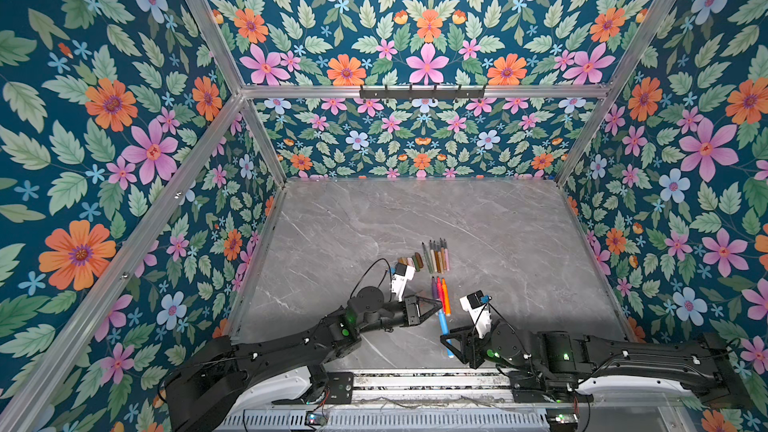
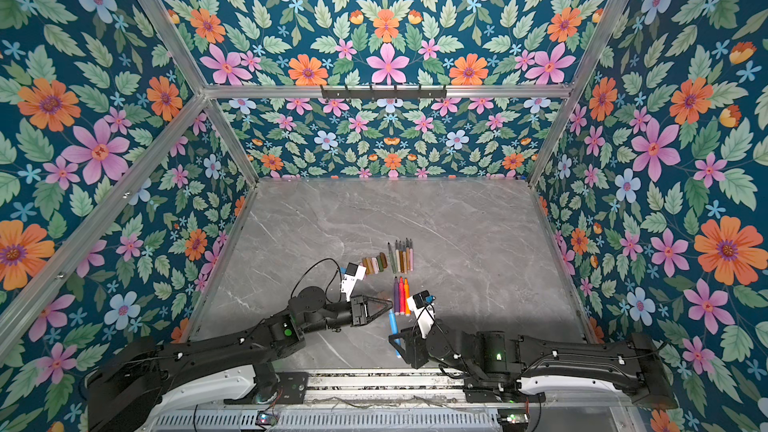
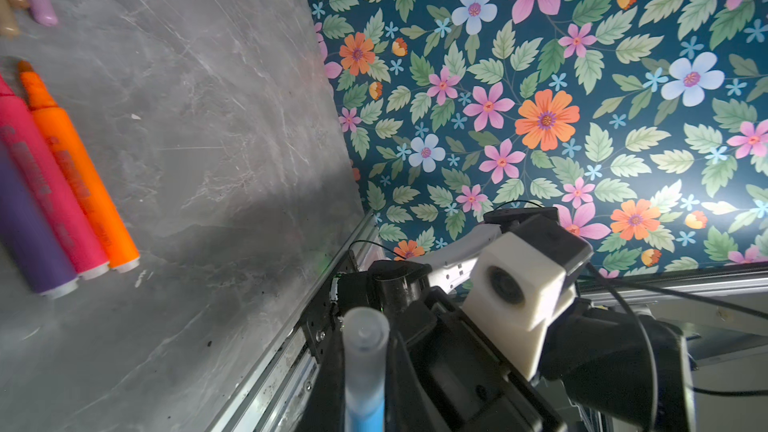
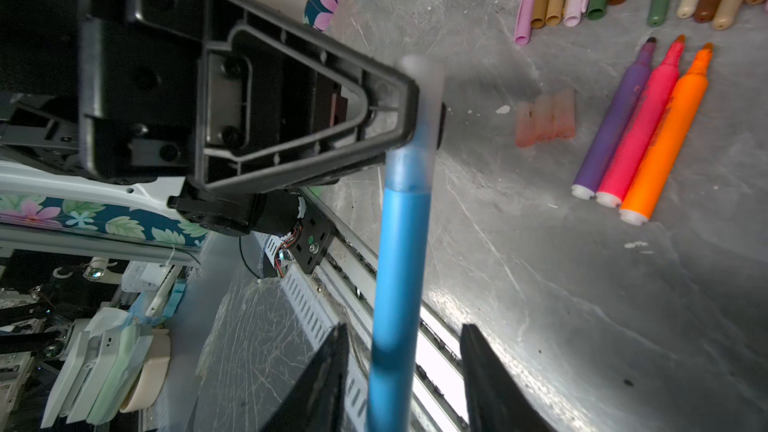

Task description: Open the pen caps

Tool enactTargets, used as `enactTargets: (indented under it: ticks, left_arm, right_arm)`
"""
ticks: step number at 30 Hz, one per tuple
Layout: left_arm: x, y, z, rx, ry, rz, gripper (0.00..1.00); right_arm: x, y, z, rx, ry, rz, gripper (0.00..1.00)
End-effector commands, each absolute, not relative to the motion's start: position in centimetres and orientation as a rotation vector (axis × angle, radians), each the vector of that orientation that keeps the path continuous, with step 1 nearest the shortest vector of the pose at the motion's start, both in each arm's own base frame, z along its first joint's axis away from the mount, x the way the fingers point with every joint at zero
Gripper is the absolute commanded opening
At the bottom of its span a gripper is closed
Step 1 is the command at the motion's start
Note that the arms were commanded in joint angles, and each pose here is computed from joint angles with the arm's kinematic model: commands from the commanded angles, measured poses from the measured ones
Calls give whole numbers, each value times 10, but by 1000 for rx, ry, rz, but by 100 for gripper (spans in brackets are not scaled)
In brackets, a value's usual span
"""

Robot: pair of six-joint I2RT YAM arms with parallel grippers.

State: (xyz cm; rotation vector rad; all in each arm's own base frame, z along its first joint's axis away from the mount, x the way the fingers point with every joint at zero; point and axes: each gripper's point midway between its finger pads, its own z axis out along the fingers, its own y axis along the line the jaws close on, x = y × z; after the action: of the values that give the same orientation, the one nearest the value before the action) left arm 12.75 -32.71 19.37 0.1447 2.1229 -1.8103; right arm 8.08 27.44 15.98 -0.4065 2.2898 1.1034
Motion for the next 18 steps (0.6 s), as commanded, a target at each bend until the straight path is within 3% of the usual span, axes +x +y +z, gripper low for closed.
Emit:
enactTargets:
  ticks: [1, 4, 7, 13, 18]
  left_arm:
    - [124, -331, 210, 185, 2053, -1861, 0]
    - [124, -331, 208, 181, 2061, -1854, 0]
    - [125, -329, 204, 172, 2072, -1834, 0]
    - [149, -323, 207, 173, 2102, -1639, 0]
    - [223, -295, 238, 101, 2100, -1348, 0]
  right_arm:
    - [81, 280, 167, -419, 2263, 1122, 42]
    - [82, 281, 169, -415, 2256, 1132, 30]
    - [83, 278, 168, -402, 2258, 1126, 0]
    - [83, 274, 155, -354, 2295, 1115, 0]
    - [72, 289, 136, -373, 2373, 1161, 0]
